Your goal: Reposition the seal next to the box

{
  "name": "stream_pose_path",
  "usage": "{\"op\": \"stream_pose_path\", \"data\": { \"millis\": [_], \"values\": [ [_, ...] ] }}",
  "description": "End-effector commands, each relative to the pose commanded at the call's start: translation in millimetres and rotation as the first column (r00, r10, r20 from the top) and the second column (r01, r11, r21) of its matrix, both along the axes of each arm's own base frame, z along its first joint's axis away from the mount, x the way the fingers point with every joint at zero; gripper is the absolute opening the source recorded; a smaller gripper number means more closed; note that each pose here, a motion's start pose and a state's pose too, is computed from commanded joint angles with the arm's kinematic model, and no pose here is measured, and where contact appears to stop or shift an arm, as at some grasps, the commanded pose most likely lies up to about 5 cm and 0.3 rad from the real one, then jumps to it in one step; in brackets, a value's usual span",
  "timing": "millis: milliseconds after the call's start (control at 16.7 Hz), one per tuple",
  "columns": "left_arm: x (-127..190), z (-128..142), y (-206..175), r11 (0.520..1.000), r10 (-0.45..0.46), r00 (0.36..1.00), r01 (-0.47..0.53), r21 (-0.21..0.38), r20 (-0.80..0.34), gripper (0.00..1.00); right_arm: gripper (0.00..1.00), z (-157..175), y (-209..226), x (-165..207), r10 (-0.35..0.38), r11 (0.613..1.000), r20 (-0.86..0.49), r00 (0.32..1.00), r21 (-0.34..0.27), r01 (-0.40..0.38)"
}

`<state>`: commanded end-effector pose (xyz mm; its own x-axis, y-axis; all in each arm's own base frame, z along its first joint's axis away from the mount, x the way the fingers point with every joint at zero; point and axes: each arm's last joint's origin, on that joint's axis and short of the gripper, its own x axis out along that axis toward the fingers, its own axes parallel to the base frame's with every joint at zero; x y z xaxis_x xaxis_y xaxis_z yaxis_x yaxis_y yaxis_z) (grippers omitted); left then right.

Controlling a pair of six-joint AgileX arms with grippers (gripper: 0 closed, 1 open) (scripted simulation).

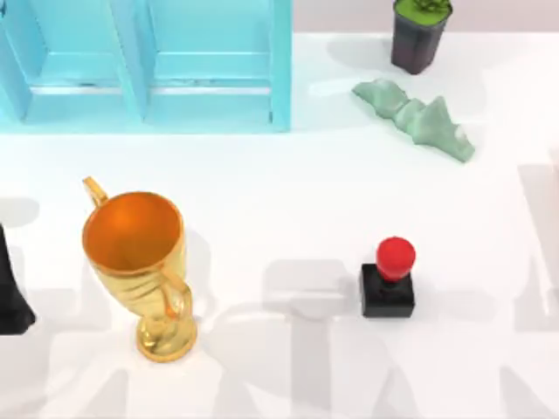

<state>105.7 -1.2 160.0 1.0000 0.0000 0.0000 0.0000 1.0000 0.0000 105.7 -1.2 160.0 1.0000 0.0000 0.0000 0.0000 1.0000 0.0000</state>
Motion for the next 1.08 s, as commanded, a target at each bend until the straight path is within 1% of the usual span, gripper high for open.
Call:
{"op": "stream_pose_path", "data": {
  "millis": [120, 240, 420, 600, 720, 840, 960, 1080],
  "values": [
    [0.0, 0.0, 0.0, 1.000, 0.000, 1.000, 0.000, 0.000, 0.000, 1.00, 1.00, 0.0, 0.0, 0.0, 0.000, 1.000, 0.000, 1.000, 0.000, 0.000],
    [0.0, 0.0, 0.0, 1.000, 0.000, 1.000, 0.000, 0.000, 0.000, 1.00, 1.00, 5.0, 2.7, 0.2, 0.025, 0.999, -0.027, 0.999, 0.020, -0.025],
    [0.0, 0.0, 0.0, 1.000, 0.000, 1.000, 0.000, 0.000, 0.000, 1.00, 1.00, 26.2, 12.4, 2.3, 0.109, 0.991, -0.131, 0.985, 0.091, -0.098],
    [0.0, 0.0, 0.0, 1.000, 0.000, 1.000, 0.000, 0.000, 0.000, 1.00, 1.00, 63.0, 28.4, 12.1, 0.213, 0.969, -0.293, 0.932, 0.182, -0.165],
    [0.0, 0.0, 0.0, 1.000, 0.000, 1.000, 0.000, 0.000, 0.000, 1.00, 1.00, 90.2, 44.6, 27.5, 0.272, 0.954, -0.427, 0.862, 0.234, -0.185],
    [0.0, 0.0, 0.0, 1.000, 0.000, 1.000, 0.000, 0.000, 0.000, 1.00, 1.00, 113.1, 66.7, 49.6, 0.307, 0.946, -0.567, 0.764, 0.267, -0.181],
    [0.0, 0.0, 0.0, 1.000, 0.000, 1.000, 0.000, 0.000, 0.000, 1.00, 1.00, 128.0, 93.4, 74.5, 0.310, 0.948, -0.696, 0.647, 0.274, -0.160],
    [0.0, 0.0, 0.0, 1.000, 0.000, 1.000, 0.000, 0.000, 0.000, 1.00, 1.00, 134.8, 121.4, 98.4, 0.286, 0.958, -0.802, 0.524, 0.257, -0.129]
  ]
}}
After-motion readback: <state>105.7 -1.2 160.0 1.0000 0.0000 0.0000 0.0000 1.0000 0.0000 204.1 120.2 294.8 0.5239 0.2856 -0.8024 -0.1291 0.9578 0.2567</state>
